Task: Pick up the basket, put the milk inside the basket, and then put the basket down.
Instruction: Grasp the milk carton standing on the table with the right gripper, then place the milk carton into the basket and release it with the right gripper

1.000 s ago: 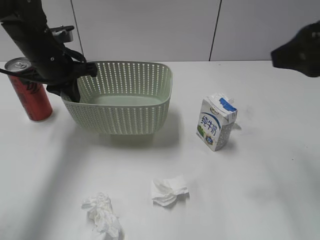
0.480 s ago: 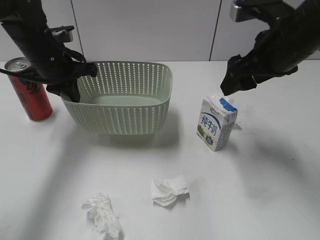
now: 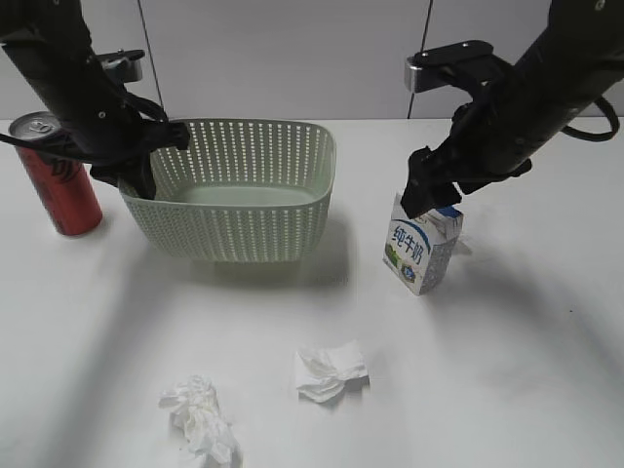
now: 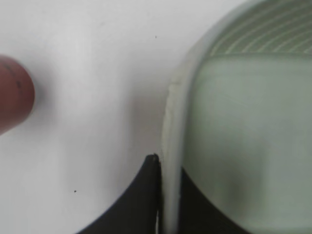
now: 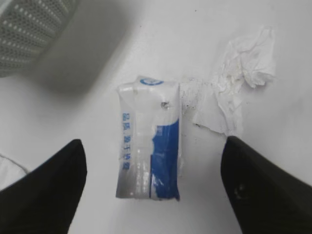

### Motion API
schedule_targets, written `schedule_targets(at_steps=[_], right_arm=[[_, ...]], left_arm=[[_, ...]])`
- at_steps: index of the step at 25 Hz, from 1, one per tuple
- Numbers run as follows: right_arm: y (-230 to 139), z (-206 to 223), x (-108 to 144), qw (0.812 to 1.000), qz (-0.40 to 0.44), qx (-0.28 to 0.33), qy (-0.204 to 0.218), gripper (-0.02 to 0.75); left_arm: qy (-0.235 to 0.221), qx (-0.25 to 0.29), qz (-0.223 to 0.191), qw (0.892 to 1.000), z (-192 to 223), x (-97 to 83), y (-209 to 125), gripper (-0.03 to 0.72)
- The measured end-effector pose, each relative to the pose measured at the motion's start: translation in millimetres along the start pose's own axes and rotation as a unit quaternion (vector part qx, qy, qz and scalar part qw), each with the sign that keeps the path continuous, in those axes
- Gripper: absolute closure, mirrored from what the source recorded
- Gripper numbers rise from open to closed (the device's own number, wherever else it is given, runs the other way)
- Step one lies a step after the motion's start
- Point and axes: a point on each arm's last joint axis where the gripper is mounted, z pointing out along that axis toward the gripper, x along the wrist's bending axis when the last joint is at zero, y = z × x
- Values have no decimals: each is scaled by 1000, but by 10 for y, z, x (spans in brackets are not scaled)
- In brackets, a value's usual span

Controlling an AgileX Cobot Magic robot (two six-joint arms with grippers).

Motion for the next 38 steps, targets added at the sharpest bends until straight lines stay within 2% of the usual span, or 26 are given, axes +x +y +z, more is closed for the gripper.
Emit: schedule_targets(at_steps=[5,9,16,21,24,31,38], right_arm=[[-43,245,14,1000,-2,24,3,88],[-75,424,-7,999,0,36,1,129],[-100,600,-32,999,5,48,1,256],[-108,632,-35,999,6,52,2,406],[-107,619,-28,998,5,61,6,407],[74,325,34,995,-10,98,27,408],[650,-324,226,996,-46,49,50,408]], left_arm=[[1,0,1,1000,0,1,1,685],[1,-2,1,1000,0,1,3,685],[0,-4,1,1000,0,1,7,685],[0,-9,1,1000,0,1,16,685],[0,-9,1,1000,0,1,17,685],[1,-11,1,1000,0,1,19,685],[-2,-11,-1,1000,0,-4,20,685]])
